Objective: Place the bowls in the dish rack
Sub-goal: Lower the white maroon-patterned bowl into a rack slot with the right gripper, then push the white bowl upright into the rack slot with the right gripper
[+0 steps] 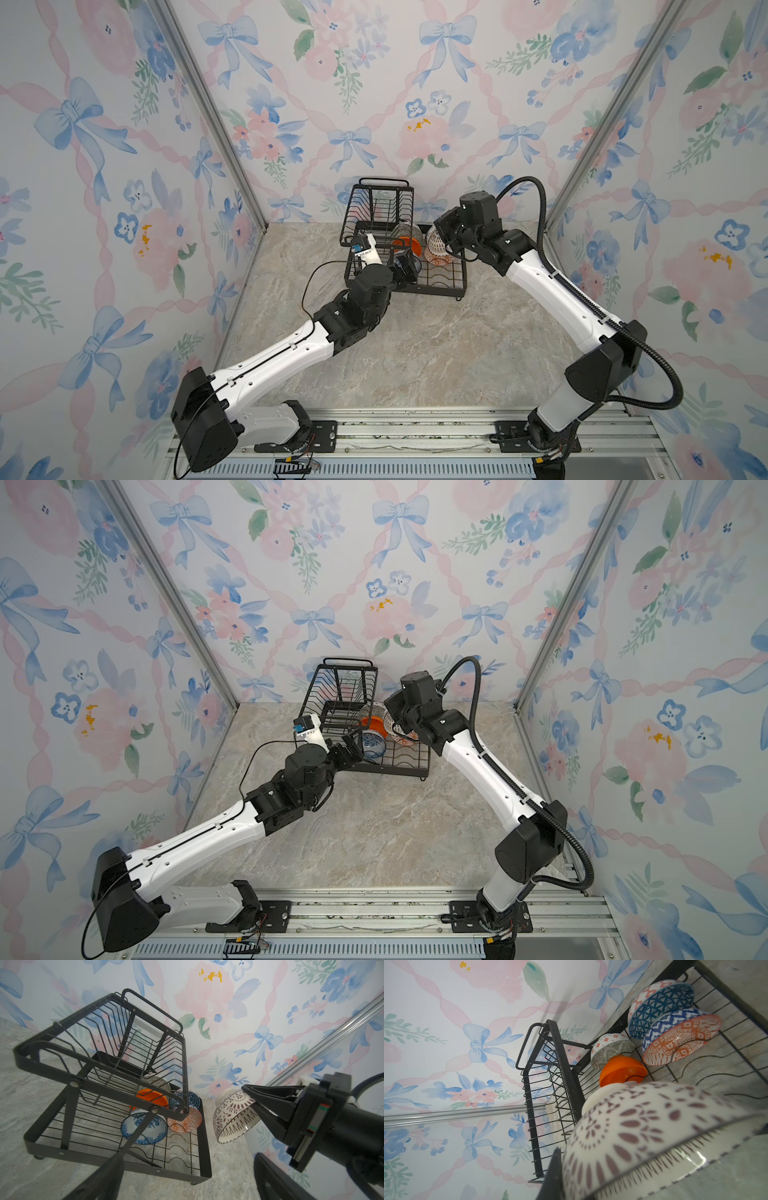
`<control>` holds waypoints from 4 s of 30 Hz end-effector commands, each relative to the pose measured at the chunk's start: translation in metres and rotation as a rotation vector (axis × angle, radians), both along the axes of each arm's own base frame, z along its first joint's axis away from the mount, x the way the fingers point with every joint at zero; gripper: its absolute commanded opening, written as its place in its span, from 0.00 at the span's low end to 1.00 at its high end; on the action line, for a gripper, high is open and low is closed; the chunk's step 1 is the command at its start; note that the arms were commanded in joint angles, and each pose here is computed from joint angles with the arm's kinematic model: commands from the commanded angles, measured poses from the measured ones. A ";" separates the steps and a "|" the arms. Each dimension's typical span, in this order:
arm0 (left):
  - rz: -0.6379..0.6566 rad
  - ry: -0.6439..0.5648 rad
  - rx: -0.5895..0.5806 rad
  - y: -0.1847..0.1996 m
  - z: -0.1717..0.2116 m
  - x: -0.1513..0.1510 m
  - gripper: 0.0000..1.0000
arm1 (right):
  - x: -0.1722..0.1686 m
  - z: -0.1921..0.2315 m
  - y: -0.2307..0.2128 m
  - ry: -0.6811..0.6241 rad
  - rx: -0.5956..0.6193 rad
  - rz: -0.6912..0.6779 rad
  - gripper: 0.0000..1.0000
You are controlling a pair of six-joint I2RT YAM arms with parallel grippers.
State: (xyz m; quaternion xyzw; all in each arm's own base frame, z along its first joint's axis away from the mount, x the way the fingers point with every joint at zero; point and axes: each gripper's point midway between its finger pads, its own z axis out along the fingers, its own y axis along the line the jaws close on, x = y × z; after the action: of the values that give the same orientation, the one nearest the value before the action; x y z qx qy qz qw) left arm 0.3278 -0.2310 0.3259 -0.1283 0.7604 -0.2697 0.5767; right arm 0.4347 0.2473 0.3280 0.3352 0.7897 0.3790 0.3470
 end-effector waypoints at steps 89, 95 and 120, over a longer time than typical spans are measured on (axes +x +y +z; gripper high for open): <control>-0.200 0.168 0.239 0.008 -0.063 0.034 0.98 | 0.082 -0.197 -0.013 -0.159 -0.113 -0.034 0.00; -0.199 0.168 0.233 0.008 -0.061 0.033 0.98 | 0.072 -0.205 -0.011 -0.132 -0.140 -0.036 0.00; -0.205 0.171 0.205 0.014 -0.062 0.023 0.98 | 0.039 -0.231 -0.003 0.036 -0.197 -0.114 0.02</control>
State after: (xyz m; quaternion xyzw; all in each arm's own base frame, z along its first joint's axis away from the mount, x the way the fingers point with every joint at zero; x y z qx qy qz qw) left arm 0.3535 -0.2193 0.2601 -0.0075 0.8435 -0.2243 0.4879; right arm 0.4970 0.2426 0.1211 0.3387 0.7749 0.3187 0.4279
